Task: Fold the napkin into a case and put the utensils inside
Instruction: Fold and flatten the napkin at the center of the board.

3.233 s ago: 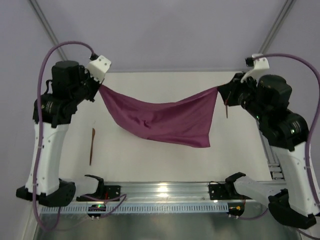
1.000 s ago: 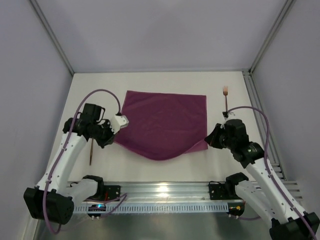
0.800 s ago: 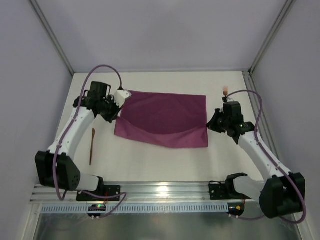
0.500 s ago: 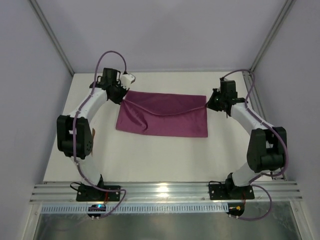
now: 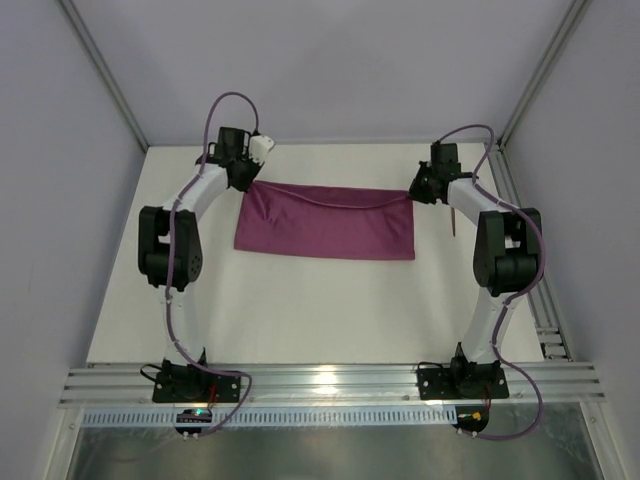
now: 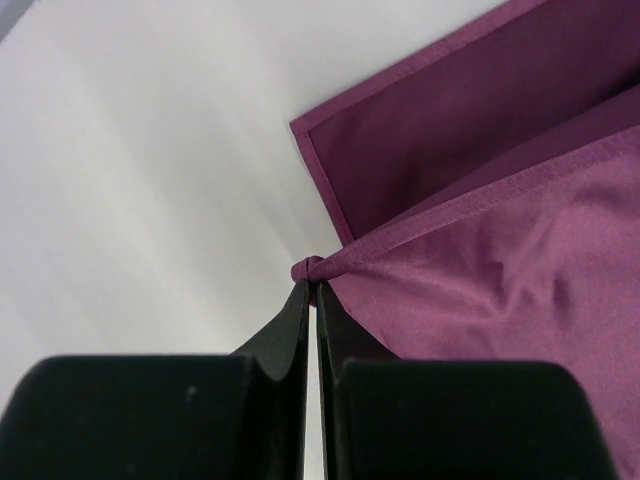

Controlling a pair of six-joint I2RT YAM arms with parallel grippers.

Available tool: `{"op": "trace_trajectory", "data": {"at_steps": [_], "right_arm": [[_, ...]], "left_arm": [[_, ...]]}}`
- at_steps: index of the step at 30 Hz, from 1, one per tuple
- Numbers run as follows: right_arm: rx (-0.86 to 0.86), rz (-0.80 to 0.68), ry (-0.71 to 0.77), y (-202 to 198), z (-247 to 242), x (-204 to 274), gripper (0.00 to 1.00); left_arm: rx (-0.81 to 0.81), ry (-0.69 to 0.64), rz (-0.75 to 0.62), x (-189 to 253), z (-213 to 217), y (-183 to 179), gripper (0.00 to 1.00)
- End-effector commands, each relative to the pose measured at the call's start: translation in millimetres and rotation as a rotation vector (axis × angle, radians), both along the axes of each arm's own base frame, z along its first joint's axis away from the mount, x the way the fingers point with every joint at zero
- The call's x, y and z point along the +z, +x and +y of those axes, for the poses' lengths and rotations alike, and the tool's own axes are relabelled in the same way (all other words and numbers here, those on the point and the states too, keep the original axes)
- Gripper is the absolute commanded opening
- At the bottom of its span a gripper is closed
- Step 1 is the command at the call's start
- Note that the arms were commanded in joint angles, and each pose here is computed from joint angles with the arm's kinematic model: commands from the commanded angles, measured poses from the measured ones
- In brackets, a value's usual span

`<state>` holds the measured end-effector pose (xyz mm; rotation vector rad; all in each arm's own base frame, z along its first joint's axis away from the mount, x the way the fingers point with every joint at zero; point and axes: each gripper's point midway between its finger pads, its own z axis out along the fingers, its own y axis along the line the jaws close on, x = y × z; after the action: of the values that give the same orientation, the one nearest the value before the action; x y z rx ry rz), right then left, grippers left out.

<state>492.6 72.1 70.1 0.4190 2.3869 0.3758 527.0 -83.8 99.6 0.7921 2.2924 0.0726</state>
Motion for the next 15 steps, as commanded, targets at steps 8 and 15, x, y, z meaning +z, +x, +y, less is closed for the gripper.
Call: {"op": "trace_trajectory", "data": {"at_steps": [8, 15], "right_arm": [[-0.124, -0.104, -0.075, 26.1, -22.3, 30.8, 0.04], [-0.16, -0.106, -0.075, 39.7, -27.1, 28.5, 0.04]], "left_arm": [[0.038, -0.034, -0.106, 11.9, -7.9, 47.8, 0.0], [0.05, -0.018, -0.102, 6.1, -8.1, 59.6, 0.0]]}}
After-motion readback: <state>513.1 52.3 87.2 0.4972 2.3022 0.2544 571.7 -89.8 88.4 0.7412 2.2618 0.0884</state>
